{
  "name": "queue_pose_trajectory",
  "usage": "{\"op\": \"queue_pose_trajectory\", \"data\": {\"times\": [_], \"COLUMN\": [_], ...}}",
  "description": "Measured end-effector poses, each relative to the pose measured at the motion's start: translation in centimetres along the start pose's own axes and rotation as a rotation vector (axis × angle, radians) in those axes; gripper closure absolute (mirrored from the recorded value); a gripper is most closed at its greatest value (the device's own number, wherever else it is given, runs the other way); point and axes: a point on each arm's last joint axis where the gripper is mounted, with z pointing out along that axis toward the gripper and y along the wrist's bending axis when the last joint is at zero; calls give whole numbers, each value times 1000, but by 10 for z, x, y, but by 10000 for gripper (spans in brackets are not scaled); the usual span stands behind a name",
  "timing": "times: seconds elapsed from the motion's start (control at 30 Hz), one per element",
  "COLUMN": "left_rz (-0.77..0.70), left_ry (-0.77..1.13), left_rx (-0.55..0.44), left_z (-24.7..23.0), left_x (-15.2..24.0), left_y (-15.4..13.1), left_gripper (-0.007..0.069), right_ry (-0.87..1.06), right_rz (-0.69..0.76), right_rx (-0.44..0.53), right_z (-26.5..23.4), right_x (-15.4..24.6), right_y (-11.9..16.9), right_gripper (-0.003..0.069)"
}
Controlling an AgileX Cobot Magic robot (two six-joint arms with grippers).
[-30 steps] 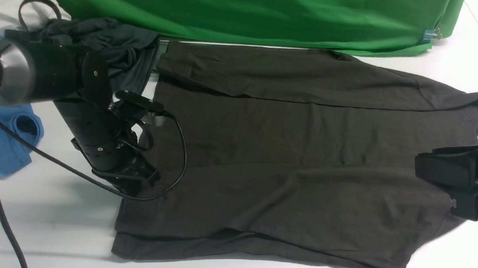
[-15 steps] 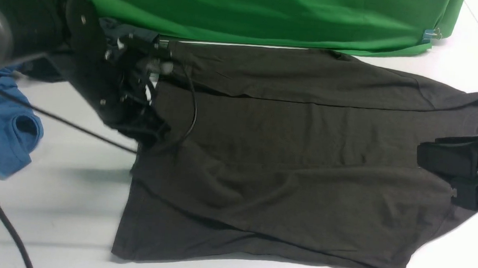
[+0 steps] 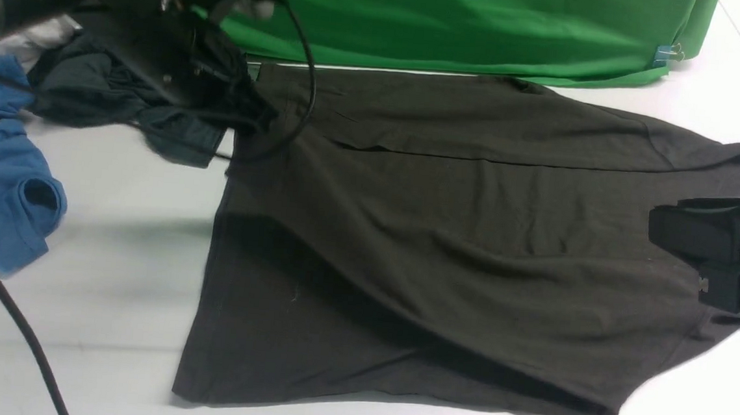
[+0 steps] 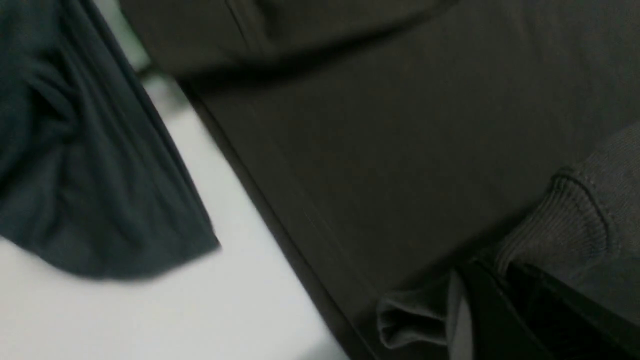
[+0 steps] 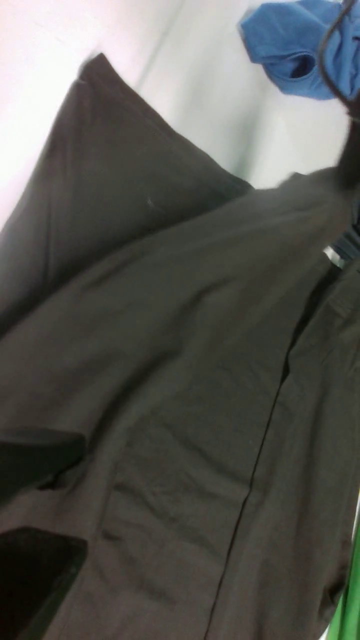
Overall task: Fold a long-sleeved shirt on a white desktop.
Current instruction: 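Fold the left side of the black T-shirt inward over its body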
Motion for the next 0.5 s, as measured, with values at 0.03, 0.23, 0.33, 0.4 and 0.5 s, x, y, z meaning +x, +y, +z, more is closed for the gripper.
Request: {"op": "queue_pose_trajectory", "data": {"times": [0.03, 0.23, 0.33, 0.4, 0.5], "left_rz": [3, 25, 24, 20, 16], "left_ry": [-10, 1, 36, 61, 77], "left_rx": [-8, -33, -24, -15, -11], "left_z": [-1, 9, 25, 39, 54], "left_x": [-1, -1, 3, 6, 9], "left_y": [1, 5, 6, 7, 9], "left_gripper": [585, 585, 585, 585, 585], "right_ry": [0, -3, -3, -3, -3], "right_rz": [0, 0, -1, -1, -1], "right_rx": [0, 1, 1, 1, 1], "right_z": [0, 0, 0, 0, 0], "right_x": [0, 0, 0, 0, 0], "right_y": [0, 0, 0, 0, 0], "right_gripper": [419, 419, 419, 419, 419]}}
